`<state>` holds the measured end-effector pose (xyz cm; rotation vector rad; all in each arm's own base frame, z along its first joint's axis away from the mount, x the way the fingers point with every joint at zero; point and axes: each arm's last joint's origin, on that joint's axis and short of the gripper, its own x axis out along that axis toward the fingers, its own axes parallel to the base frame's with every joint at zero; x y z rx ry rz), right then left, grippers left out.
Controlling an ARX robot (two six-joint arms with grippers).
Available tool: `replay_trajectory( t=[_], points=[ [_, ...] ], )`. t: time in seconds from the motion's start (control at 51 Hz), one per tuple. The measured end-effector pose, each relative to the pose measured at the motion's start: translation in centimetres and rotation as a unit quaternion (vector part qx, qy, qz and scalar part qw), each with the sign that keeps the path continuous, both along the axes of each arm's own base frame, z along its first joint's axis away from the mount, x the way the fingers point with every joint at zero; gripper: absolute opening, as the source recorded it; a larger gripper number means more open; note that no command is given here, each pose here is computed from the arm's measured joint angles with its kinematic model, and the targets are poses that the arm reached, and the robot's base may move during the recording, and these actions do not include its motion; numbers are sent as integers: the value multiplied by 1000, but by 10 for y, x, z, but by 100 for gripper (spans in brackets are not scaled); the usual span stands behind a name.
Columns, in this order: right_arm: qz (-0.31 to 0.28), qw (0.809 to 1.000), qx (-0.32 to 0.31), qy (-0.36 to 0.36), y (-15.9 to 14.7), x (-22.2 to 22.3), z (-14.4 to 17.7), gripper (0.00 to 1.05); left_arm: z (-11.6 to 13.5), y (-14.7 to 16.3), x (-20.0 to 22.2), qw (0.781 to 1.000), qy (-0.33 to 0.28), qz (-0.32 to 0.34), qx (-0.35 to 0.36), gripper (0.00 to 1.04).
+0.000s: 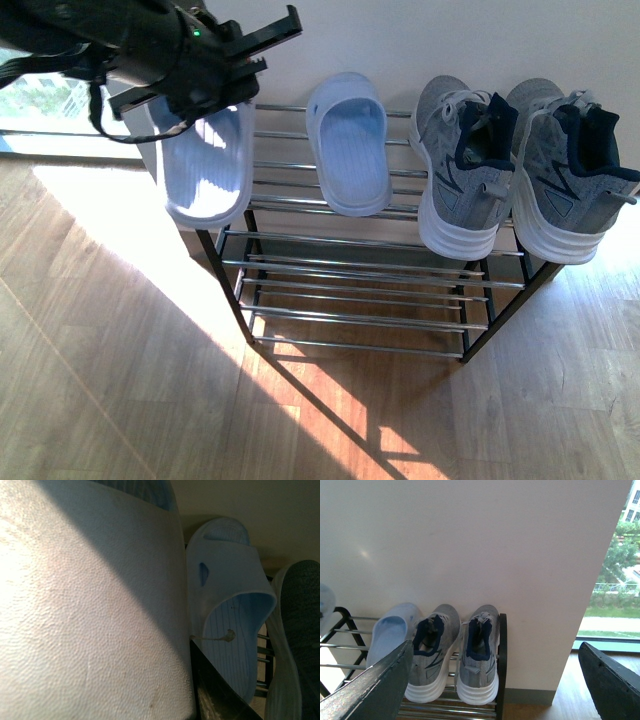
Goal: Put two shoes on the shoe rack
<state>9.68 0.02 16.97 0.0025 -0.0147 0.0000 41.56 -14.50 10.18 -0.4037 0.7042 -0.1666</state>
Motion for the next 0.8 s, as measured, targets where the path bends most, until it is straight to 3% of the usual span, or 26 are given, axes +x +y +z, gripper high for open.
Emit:
replay_trajectory(
  t=[0.275,0.529,0.804],
  points=[
    [0,1000,0,0,0,0,0,96,-37,-24,64,998,37,-41,7,2],
    [0,1000,0,0,0,0,0,96,-62,-31,79,997,60,-46,17,2],
    [0,1000,0,0,0,0,0,96,-73,-33,76,994,77,-66,37,37]
  ],
)
